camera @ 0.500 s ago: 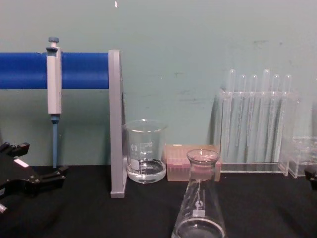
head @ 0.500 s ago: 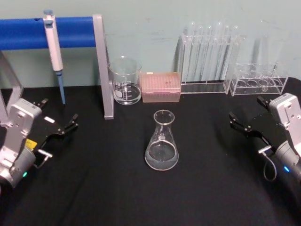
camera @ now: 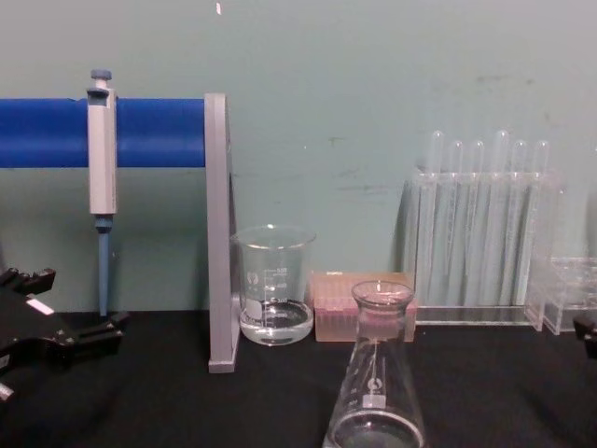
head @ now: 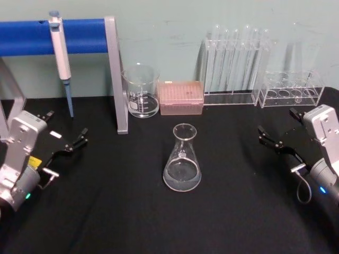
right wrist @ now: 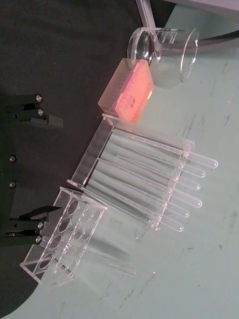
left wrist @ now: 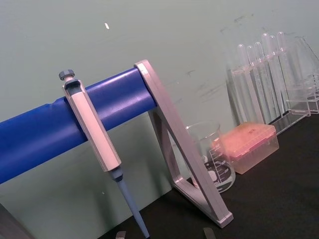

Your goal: Grasp the erlenmeyer flask with one hand, shake it three times, then place it back.

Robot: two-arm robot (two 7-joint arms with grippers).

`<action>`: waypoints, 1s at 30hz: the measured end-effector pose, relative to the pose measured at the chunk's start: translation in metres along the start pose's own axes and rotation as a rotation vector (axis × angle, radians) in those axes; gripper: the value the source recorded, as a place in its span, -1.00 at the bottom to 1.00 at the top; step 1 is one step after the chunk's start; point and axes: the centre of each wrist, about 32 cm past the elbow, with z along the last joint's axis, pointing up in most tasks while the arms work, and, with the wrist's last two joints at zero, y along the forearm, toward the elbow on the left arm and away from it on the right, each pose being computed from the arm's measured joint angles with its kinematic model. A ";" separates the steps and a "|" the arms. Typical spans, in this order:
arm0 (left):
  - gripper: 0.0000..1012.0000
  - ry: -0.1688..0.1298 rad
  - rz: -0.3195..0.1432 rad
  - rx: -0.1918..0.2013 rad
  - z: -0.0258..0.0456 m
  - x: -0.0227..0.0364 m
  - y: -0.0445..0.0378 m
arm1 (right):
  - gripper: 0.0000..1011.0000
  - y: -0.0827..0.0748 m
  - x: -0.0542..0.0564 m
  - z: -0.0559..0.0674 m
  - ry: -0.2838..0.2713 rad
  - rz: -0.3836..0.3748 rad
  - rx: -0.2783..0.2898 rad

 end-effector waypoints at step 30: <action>0.98 0.000 0.000 0.000 0.0000 0.0000 0.0000 | 0.98 0.000 0.000 0.000 0.000 0.000 0.000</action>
